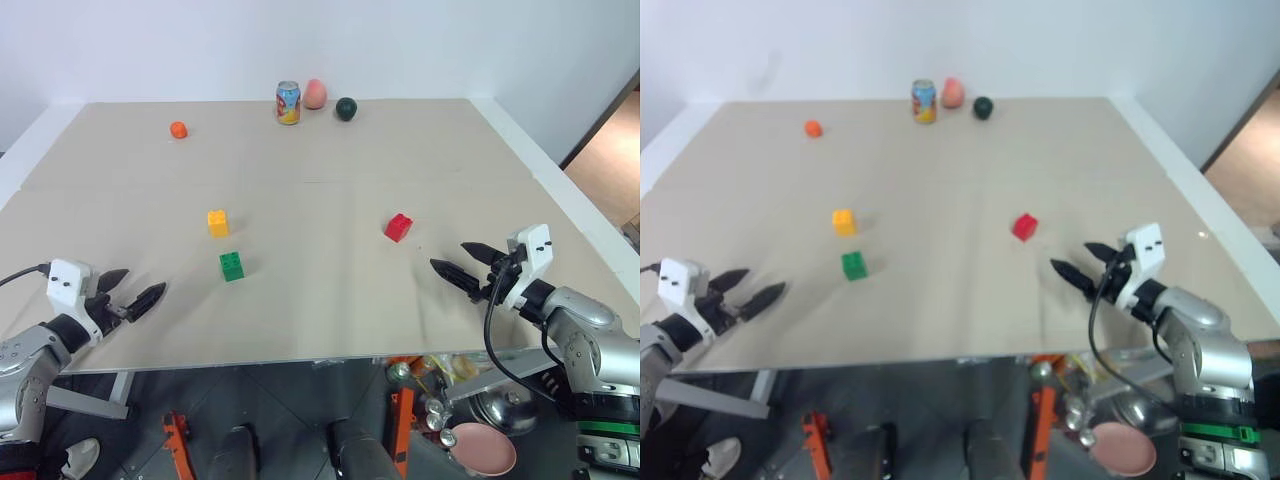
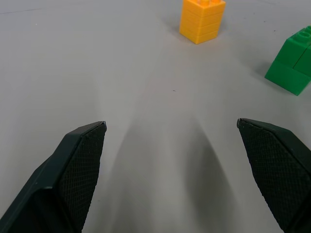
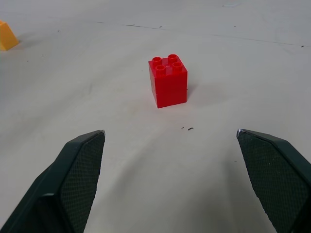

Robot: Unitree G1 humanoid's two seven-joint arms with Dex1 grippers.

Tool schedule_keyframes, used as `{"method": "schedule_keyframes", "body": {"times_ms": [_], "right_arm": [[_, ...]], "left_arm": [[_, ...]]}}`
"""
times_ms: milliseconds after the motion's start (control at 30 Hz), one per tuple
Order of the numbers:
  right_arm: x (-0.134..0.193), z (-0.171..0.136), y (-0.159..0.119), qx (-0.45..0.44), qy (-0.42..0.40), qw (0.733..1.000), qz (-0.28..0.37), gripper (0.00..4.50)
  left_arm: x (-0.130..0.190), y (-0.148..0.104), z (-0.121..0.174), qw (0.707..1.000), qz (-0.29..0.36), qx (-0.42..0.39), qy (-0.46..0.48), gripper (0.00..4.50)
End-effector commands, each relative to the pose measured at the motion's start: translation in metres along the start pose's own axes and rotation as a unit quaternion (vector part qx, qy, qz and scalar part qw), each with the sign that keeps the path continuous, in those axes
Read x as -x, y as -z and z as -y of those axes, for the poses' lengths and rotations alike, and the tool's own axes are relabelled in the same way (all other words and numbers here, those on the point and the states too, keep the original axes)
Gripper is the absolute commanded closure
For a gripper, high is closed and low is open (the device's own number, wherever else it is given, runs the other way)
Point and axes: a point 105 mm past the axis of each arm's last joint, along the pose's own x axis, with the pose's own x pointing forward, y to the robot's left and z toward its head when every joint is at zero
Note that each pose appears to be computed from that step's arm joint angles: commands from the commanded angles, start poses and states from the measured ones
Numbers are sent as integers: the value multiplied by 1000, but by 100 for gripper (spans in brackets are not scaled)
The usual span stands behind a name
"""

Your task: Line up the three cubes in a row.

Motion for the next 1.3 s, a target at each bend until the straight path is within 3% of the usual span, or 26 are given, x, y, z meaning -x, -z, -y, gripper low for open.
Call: {"method": "schedule_keyframes", "body": {"times_ms": [33, 300, 533, 867, 1300], "right_arm": [[-1, -3, -13, 22, -7, 1000, 15, 0], [-14, 14, -20, 68, 14, 998, 6, 0], [-38, 19, -24, 78, -14, 997, -2, 0], [-78, 12, -17, 84, -60, 994, -21, 0], [-104, 2, -11, 87, -83, 992, -25, 0]], "left_arm": [[3, -14, 2, 999, 4, -29, 21, 4], [-6, -47, 30, 991, 36, -29, 124, 4], [-14, -78, 71, 969, 49, -63, 234, 4], [-25, -75, 111, 935, 25, -135, 327, 4], [-32, -59, 148, 915, 18, -142, 378, 4]]}}
